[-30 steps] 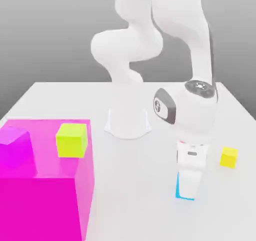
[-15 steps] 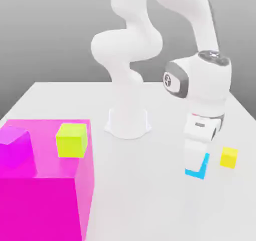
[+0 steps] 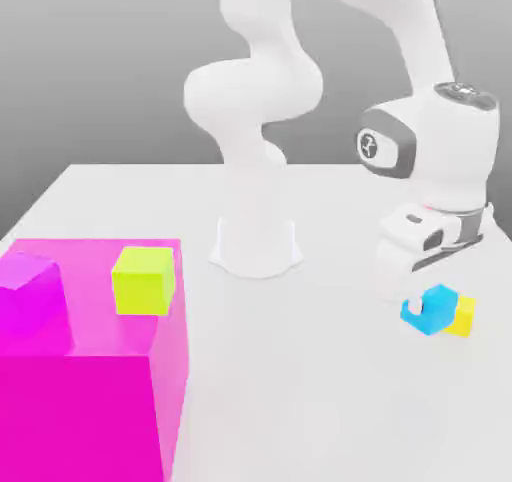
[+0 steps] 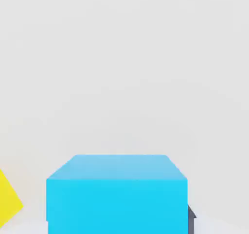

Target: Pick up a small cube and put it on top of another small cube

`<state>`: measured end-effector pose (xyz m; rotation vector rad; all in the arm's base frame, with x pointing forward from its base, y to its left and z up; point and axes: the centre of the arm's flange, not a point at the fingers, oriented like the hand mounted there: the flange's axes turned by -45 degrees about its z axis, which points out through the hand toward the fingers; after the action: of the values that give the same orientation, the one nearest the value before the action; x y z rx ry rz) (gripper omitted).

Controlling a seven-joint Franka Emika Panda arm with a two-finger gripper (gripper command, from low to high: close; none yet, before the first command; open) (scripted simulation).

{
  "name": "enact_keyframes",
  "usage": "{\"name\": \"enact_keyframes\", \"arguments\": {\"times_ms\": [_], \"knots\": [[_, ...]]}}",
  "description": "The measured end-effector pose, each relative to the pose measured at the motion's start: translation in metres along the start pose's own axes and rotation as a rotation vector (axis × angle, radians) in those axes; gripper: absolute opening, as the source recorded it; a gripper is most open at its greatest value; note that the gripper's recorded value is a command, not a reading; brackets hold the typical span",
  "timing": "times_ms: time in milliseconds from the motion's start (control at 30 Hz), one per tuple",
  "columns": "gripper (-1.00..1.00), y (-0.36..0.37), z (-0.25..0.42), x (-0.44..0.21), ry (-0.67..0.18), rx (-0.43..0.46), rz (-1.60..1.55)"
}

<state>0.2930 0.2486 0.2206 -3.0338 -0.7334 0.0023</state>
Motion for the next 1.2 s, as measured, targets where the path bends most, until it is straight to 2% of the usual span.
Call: {"name": "enact_keyframes", "arguments": {"times_ms": [1000,1200], "knots": [[-1.00,-0.106,-0.021,-0.037,0.008,-0.016,1.065],[-1.00,-0.114,-0.025,-0.037,0.022,0.003,1.117]]}}
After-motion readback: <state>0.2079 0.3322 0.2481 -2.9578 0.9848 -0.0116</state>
